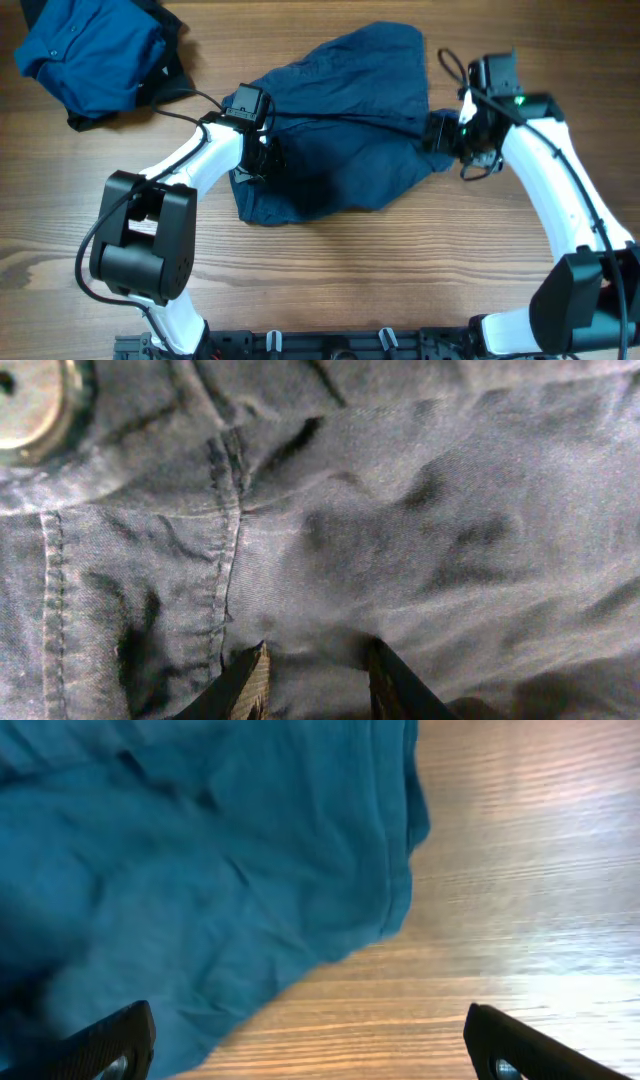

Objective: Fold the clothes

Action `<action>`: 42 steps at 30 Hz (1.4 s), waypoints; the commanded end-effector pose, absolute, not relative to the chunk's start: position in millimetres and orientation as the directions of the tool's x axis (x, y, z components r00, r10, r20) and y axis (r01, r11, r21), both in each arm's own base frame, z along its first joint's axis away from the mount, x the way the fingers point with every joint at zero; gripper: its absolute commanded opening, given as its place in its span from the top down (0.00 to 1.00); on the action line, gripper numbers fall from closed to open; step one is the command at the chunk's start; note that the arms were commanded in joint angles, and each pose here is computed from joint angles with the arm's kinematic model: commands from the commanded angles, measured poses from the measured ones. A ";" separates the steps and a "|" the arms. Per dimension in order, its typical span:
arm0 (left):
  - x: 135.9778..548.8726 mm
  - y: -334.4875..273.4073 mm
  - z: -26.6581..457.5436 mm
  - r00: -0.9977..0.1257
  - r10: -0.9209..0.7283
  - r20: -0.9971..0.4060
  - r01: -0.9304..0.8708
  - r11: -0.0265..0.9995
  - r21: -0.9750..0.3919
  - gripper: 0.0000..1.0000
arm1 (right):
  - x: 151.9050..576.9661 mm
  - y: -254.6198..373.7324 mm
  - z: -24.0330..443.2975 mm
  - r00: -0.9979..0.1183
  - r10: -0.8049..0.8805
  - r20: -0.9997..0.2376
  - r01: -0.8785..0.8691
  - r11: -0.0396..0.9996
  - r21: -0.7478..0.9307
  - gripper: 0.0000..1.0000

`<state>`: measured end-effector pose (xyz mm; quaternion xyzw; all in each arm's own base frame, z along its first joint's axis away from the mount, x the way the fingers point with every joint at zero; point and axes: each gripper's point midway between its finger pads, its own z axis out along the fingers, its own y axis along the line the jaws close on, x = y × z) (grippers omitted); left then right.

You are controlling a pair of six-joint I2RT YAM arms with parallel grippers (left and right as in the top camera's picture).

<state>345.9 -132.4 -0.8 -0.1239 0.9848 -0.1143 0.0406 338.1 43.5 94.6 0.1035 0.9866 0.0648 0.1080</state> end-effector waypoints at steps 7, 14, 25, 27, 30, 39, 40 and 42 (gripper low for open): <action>325.9 -107.8 -35.3 -0.963 -0.270 0.019 -0.271 0.956 -0.113 0.67 | 337.2 64.5 44.3 -0.954 0.201 -0.224 0.136 0.952 0.275 0.00; 326.5 -108.0 -35.2 -0.963 -0.270 0.017 -0.270 0.956 -0.114 0.67 | 341.8 54.9 24.3 -0.926 0.240 -0.291 0.170 0.954 0.247 0.00; 326.1 -107.9 -35.3 -0.963 -0.270 0.019 -0.271 0.956 -0.113 0.67 | 348.1 44.5 20.1 -0.905 0.259 -0.338 0.198 0.959 0.205 0.02; 326.1 -107.9 -35.3 -0.963 -0.270 0.019 -0.271 0.956 -0.113 0.67 | 351.5 45.8 21.7 -0.901 0.256 -0.351 0.190 0.958 0.214 0.05; 326.0 -107.9 -35.3 -0.963 -0.270 0.019 -0.271 0.956 -0.113 0.67 | 355.9 53.0 24.8 -0.897 0.256 -0.359 0.170 0.952 0.253 0.14; 325.9 -107.8 -35.3 -0.963 -0.270 0.019 -0.271 0.956 -0.113 0.67 | 358.7 60.2 27.6 -0.898 0.247 -0.365 0.142 0.946 0.290 0.63; 325.9 -107.8 -35.3 -0.962 -0.271 0.019 -0.271 0.956 -0.113 0.67 | 358.6 60.1 27.6 -0.898 0.247 -0.364 0.143 0.946 0.290 0.68; 325.9 -107.8 -35.3 -0.962 -0.271 0.019 -0.271 0.956 -0.113 0.67 | 358.4 60.0 27.8 -0.898 0.247 -0.364 0.143 0.946 0.289 0.75</action>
